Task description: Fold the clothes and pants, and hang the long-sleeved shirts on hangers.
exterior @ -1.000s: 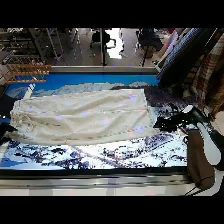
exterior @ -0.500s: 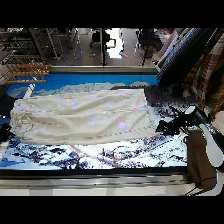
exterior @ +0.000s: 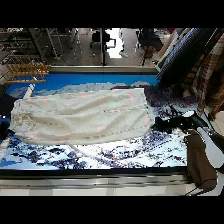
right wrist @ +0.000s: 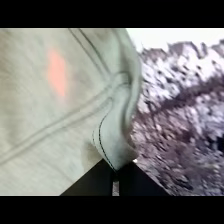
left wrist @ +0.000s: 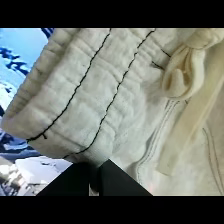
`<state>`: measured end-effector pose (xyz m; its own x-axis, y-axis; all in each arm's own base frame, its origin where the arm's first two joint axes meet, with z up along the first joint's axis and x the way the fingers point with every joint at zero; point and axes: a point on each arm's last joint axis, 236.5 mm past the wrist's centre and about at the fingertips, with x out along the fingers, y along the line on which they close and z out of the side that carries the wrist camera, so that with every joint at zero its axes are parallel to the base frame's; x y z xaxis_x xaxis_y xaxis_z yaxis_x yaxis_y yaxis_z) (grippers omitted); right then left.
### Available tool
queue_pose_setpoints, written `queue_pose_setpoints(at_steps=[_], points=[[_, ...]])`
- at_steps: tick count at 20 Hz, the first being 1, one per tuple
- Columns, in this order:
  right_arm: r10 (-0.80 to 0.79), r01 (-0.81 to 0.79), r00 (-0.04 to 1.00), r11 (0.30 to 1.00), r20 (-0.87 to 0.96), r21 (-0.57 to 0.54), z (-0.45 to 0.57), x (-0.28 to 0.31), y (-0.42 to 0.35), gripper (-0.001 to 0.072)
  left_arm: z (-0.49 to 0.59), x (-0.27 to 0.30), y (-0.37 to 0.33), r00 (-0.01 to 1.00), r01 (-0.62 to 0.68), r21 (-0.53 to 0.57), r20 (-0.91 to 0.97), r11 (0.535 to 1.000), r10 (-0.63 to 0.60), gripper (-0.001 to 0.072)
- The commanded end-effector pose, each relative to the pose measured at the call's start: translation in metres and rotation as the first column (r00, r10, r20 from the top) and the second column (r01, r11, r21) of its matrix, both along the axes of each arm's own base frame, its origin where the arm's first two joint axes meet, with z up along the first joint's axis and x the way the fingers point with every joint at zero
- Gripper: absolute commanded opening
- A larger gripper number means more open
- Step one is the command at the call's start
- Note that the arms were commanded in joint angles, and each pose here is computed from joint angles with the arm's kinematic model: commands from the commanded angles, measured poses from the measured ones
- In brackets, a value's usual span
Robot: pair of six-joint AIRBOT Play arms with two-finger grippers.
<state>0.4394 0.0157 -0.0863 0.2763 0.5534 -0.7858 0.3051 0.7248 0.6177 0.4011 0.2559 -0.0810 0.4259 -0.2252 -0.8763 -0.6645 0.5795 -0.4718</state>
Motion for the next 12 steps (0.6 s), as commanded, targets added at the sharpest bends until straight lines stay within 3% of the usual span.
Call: queue_pose_setpoints(at_steps=[1,3,5,7,9,12], points=[[-0.012,-0.001,0.990,0.996,0.144,0.090,0.054,0.038,0.018,0.0027,0.046,0.021,-0.011,0.994,0.029,-0.088,0.111,0.996,-0.019,0.0019],[0.066,-0.072,0.970,0.997,0.235,0.020,0.102,0.047,0.011,0.0027,0.096,0.028,-0.007,0.982,0.100,-0.064,0.168,0.993,-0.088,0.0018],[0.134,-0.094,0.937,0.986,0.323,-0.137,0.148,0.049,-0.007,0.0027,0.129,0.021,-0.001,0.974,0.157,-0.012,0.167,0.988,-0.153,0.0018],[0.202,-0.126,0.935,0.958,0.290,-0.259,0.157,0.026,-0.021,0.0027,0.130,0.006,0.015,0.981,0.156,0.046,0.113,0.987,-0.160,0.0017],[0.254,-0.189,0.948,0.935,0.192,-0.301,0.140,-0.005,-0.026,0.0027,0.109,-0.026,0.028,0.982,0.189,0.089,-0.028,0.978,-0.187,0.0018],[0.257,-0.208,0.953,0.939,0.159,-0.275,0.129,-0.018,-0.019,0.0027,0.096,-0.049,0.028,0.980,0.180,0.049,-0.091,0.983,-0.175,0.0019]])
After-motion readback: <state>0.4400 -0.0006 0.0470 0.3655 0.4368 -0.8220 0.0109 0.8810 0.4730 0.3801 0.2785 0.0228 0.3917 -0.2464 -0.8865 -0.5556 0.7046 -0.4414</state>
